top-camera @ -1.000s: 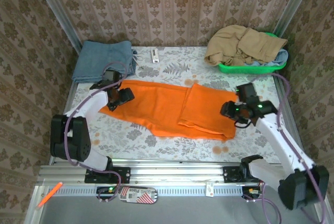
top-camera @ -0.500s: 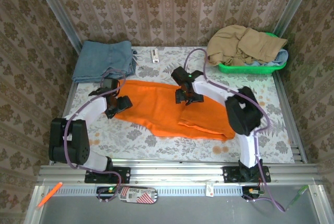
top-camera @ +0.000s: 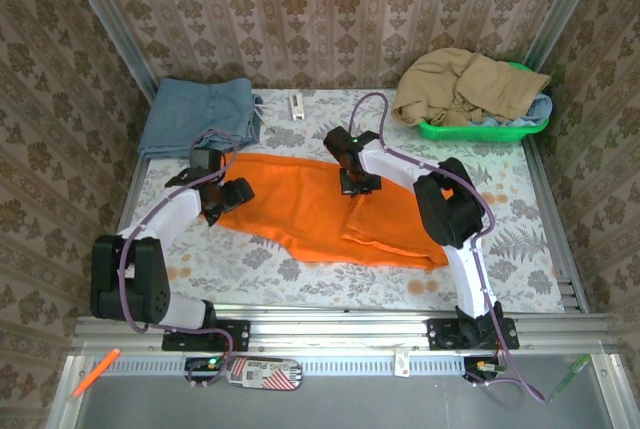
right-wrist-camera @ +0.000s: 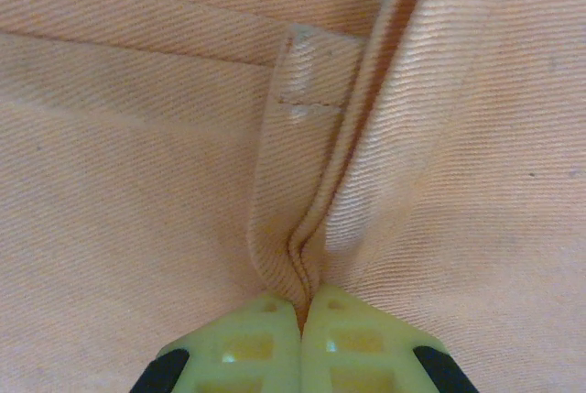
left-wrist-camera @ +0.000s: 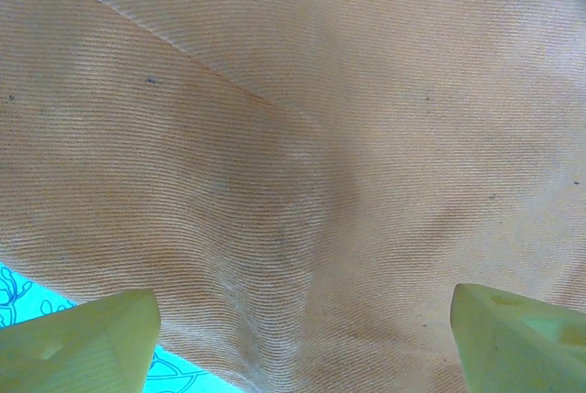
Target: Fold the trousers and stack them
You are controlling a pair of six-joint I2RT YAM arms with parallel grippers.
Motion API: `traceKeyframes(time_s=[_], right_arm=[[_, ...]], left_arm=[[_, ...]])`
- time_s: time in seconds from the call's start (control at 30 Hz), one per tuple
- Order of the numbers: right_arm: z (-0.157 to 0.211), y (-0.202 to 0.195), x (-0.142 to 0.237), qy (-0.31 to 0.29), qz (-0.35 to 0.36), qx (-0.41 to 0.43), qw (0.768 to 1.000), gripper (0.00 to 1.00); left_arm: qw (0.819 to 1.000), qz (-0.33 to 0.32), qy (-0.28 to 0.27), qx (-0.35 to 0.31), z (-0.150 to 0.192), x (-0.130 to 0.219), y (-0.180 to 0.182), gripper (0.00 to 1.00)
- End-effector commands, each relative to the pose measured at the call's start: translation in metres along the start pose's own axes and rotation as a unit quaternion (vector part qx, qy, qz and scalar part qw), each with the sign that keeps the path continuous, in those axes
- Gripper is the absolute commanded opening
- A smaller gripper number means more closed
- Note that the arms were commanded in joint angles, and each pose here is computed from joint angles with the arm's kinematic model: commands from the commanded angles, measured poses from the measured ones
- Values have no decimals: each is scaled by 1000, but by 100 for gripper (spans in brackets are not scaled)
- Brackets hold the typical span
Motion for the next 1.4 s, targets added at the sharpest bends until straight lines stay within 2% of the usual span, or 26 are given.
traceKeyframes(time_s=[0.0,0.13,0.27,0.5,0.73,1.03,1.1,1.17,1.2,1.37], right_arm=[[-4,-11,46,-49,-11,-3,999,0],[2,-12,95,-91,-48,4,995,0],[11,-5,125,-96,-84,23,992,0],[15,48,152,-80,-169,75,980,0],[15,92,151,-64,-203,98,972,0],[19,138,128,-33,-222,107,969,0],[17,142,122,-26,-219,102,970,31],[19,146,121,-13,-226,102,969,53],[18,147,125,-13,-235,103,967,60],[8,109,164,-50,-248,85,964,61]], left_arm=[[1000,11,-3,5,1,5,0,83],[1000,16,-9,5,-1,10,-2,83],[1000,18,-14,4,-1,14,-3,83],[1000,21,-12,5,-1,16,-4,83],[1000,18,-15,3,1,21,-1,83],[1000,18,-17,7,-2,22,0,83],[1000,19,-17,8,-3,23,0,84],[1000,23,-17,8,-2,24,-2,84],[999,26,-17,7,-2,25,-3,84],[999,34,-10,-28,7,33,-21,84]])
Point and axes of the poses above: each hand's point on the last joint's axis, 136 mm out from that joint toward the fingers, its own x axis back along the fingers, its own y axis along the line the jaws close on, z = x × y, the point moved 5 cm from there along x, back along the fingers, and after that the axes turned 3 degrees about -x, right-handed, at the moved point
